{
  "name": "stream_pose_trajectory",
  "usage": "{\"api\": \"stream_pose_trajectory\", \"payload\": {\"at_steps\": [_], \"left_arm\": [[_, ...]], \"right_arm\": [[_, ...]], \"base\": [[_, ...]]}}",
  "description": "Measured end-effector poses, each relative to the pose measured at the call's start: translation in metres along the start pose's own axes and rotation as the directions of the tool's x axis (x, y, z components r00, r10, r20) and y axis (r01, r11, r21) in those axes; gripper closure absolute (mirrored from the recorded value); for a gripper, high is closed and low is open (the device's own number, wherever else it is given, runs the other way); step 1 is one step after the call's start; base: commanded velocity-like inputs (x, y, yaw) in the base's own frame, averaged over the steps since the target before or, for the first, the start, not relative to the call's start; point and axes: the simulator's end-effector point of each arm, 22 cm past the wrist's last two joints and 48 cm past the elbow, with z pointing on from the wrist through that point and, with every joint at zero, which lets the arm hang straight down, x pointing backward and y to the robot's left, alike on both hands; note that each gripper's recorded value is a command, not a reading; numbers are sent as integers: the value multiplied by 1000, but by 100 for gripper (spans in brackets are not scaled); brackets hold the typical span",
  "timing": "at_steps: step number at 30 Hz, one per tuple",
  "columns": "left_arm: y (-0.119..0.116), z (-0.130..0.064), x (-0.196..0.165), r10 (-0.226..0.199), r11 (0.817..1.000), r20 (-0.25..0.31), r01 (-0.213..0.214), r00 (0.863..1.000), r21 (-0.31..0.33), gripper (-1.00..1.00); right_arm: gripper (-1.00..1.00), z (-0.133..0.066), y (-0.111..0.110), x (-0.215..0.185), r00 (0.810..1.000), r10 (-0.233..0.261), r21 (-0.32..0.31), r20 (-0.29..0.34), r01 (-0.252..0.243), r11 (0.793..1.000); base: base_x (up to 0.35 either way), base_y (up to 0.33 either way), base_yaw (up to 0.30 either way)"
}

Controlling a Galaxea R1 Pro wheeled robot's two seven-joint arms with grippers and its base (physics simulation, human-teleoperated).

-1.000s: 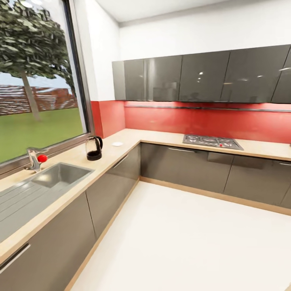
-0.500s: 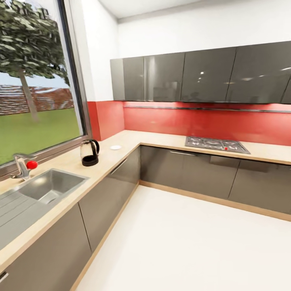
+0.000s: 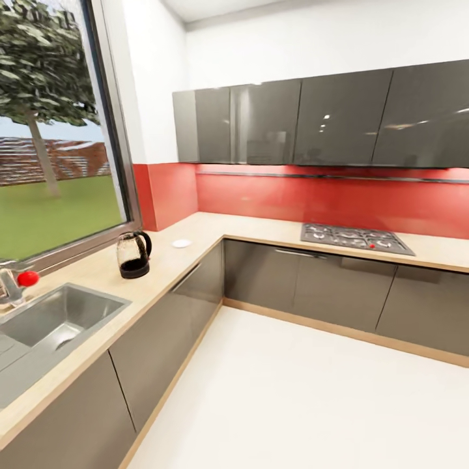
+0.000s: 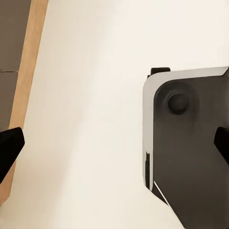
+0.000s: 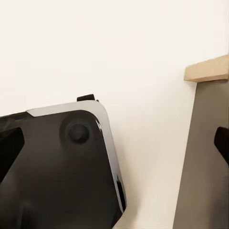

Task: Set up a coffee station on the kitchen countertop: keep the coffee maker on the countertop, move the bottle of coffee from the kitchen shelf to the counter next to the coffee maker, place a paper coffee filter on top of the coffee maker, put the saucer next to the coffee maker with the coffee cup on the saucer, and place the electric kettle next to the coffee maker.

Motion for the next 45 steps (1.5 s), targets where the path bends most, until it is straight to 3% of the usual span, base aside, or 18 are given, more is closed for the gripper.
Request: {"api": "stream_pose_trajectory", "payload": {"at_steps": [14, 22, 34, 45], "left_arm": [[0, 0, 0, -1, 1000, 2, 1, 1000, 0, -100], [-1, 0, -1, 2, 1000, 4, -2, 1000, 2, -100], [-1, 0, -1, -1, 1000, 4, 1, 1000, 1, -100], [-1, 0, -1, -2, 1000, 4, 2, 1000, 0, -100]], "right_arm": [[-100, 0, 0, 0, 1000, -1, -1, 0, 1, 1000], [-100, 0, 2, 0, 1000, -2, -8, -1, 2, 1000], [-100, 0, 2, 0, 1000, -4, -8, 0, 4, 1000], [-100, 0, 2, 0, 1000, -10, -4, 1, 10, 1000]], "base": [[334, -1, -5], [334, -40, -222], [311, -167, -254], [292, -202, -37]]}}
